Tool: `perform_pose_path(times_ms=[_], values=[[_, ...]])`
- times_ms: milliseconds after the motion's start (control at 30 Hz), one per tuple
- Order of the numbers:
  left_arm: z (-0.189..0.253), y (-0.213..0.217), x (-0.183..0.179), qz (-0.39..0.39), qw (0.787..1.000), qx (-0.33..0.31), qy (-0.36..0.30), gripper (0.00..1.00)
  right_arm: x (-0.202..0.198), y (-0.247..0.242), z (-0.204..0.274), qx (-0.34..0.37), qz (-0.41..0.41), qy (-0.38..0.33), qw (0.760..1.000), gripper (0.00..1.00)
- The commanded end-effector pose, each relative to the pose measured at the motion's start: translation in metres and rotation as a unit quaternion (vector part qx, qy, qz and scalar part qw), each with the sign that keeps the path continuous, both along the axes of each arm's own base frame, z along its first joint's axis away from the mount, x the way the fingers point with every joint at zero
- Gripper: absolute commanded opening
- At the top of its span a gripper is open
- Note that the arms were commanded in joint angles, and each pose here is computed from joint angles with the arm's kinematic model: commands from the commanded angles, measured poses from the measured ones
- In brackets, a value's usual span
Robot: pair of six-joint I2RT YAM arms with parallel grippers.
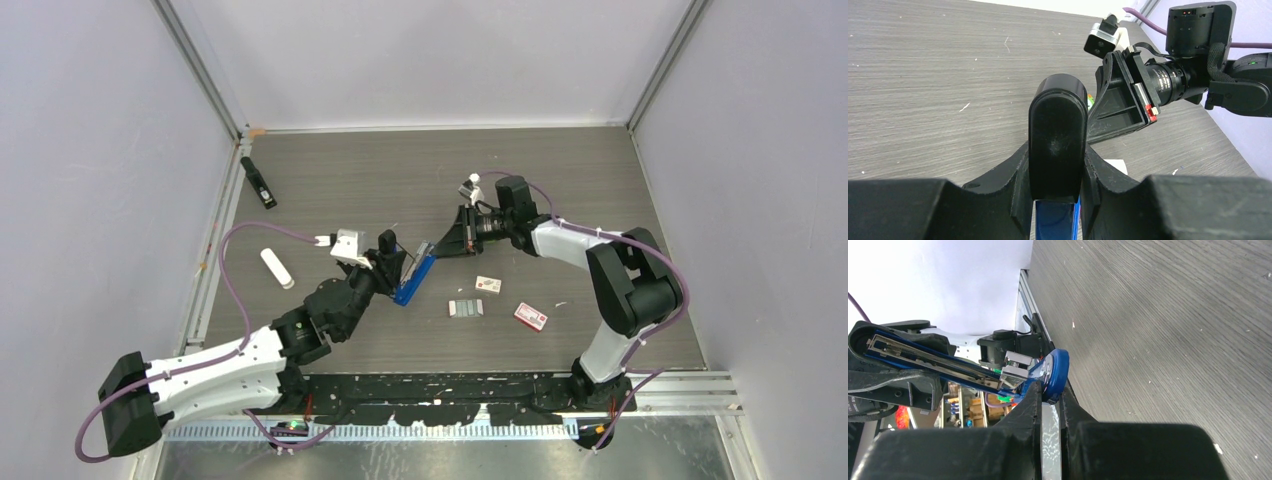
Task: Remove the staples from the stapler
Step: Unload the staple at the center of the board.
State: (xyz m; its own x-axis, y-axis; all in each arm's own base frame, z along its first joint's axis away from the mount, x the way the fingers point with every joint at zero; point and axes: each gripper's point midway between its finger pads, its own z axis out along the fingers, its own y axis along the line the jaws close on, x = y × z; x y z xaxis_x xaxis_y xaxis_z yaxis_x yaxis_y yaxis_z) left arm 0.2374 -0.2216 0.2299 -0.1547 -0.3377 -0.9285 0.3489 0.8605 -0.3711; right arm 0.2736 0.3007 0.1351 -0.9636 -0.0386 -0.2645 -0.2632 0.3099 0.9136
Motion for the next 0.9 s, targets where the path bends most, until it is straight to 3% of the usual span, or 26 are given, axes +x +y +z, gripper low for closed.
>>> perform_pose_path(times_ms=[0,300,867], values=[[0.106,0.036,0.014,0.087,0.977,-0.17,-0.098,0.0,0.001,-0.006,-0.031,-0.035,0.004,-0.027,0.999,0.01],[0.113,0.047,0.019,0.106,0.976,-0.161,-0.102,0.0,-0.001,-0.005,-0.039,-0.036,0.009,-0.012,0.999,0.01],[0.07,0.037,0.019,0.087,0.983,-0.15,-0.064,0.0,-0.005,-0.002,-0.044,-0.033,0.026,-0.002,0.999,0.01]])
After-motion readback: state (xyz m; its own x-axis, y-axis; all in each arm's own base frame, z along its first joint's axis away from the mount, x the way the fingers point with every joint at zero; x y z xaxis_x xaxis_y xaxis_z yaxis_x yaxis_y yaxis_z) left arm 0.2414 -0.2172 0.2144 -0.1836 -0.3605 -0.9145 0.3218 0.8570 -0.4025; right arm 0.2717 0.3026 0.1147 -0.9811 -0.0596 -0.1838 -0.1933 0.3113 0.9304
